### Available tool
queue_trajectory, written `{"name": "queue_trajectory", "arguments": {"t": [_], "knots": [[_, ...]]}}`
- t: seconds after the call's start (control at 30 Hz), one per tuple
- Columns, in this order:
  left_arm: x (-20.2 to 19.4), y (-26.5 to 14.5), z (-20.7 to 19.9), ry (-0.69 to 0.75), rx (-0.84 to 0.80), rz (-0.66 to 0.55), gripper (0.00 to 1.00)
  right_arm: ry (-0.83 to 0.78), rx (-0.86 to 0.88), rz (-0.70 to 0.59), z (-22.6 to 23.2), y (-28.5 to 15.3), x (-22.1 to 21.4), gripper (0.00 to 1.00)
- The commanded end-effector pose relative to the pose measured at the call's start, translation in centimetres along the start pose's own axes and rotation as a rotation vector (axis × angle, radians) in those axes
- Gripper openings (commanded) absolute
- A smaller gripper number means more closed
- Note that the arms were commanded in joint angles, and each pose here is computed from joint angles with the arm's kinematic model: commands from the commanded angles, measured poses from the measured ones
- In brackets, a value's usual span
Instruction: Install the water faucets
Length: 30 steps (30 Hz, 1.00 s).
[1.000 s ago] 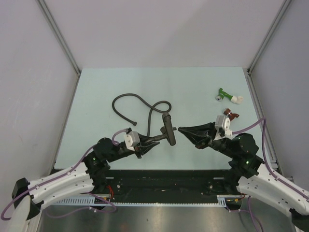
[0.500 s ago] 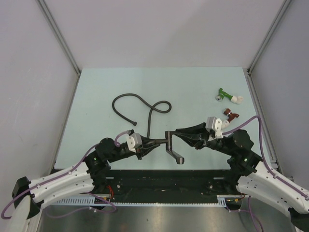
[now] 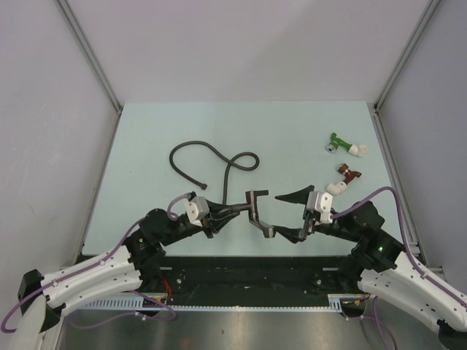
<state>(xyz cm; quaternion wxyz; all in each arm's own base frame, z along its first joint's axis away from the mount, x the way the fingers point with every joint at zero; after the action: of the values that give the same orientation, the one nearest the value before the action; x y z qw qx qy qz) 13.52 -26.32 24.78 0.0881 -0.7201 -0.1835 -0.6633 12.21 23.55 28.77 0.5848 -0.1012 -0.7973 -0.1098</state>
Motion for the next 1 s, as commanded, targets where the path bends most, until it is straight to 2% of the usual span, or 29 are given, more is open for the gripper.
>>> {"name": "queue_trajectory", "arguments": {"t": [0.0,0.23,0.37,0.43,0.47,0.5,0.53,0.6,0.63,0.67,0.7,0.8,0.83,0.9,0.93,0.97], "knots": [[8.0,0.1,-0.8,-0.021,-0.011,-0.229,0.0,-0.077,0.091,-0.075,1.5,-0.3,1.0,0.81],[7.9,0.7,-1.2,-0.03,-0.037,-0.209,0.0,-0.134,0.213,-0.203,2.8,1.1,3.4,0.84],[7.8,1.0,-1.3,-0.035,-0.048,-0.2,0.0,-0.152,0.252,-0.248,2.9,2.3,4.2,0.82],[7.7,1.1,-1.4,-0.039,-0.055,-0.199,0.0,-0.156,0.285,-0.249,3.1,2.9,4.3,0.77],[7.9,1.1,-1.5,-0.04,-0.058,-0.206,0.0,-0.157,0.312,-0.231,3.2,3.7,4.0,0.65],[8.0,1.0,-1.5,-0.041,-0.06,-0.21,0.0,-0.158,0.321,-0.224,3.2,4.0,4.1,0.59],[8.0,1.0,-1.6,-0.04,-0.062,-0.212,0.0,-0.167,0.328,-0.22,3.2,4.1,4.1,0.42],[7.8,0.9,-1.6,-0.038,-0.062,-0.205,0.0,-0.173,0.341,-0.207,3.2,4.1,4.3,0.24],[7.7,0.8,-1.6,-0.036,-0.063,-0.202,0.0,-0.188,0.344,-0.207,3.2,4.0,4.5,0.07],[7.7,0.7,-1.7,-0.034,-0.068,-0.198,0.01,-0.187,0.352,-0.189,3.3,3.9,4.3,0.0],[7.2,0.7,-1.7,-0.034,-0.069,-0.18,0.03,-0.193,0.354,-0.185,3.2,3.8,4.5,0.0],[6.4,0.4,-2.1,-0.022,-0.09,-0.135,0.22,-0.21,0.389,-0.163,3.5,3.5,5.1,0.0],[6.3,0.3,-2.2,-0.013,-0.096,-0.126,0.34,-0.22,0.397,-0.167,3.5,3.5,5.7,0.0],[6.2,0.0,-2.4,-0.006,-0.108,-0.097,0.45,-0.217,0.432,-0.131,4.0,3.2,5.1,0.0],[6.2,-0.1,-2.4,0.004,-0.108,-0.091,0.54,-0.216,0.443,-0.118,4.1,3.3,4.9,0.0],[6.2,-0.2,-2.4,0.006,-0.107,-0.083,0.57,-0.221,0.46,-0.105,4.4,3.2,5.0,0.0]]}}
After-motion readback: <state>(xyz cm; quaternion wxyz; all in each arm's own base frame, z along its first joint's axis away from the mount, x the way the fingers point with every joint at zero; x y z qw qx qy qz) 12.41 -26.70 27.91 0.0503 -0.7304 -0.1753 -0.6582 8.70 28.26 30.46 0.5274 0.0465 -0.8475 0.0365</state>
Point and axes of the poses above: each gripper's point midway between its finger pads, its own y axis out along the fingers, its own z axis along the line the jaws close on, x = y × z, the point moved 1 cm from there along -y, back along the fingers, and after that the axes turned 7 degrees about -y, right-handed, at the moved point
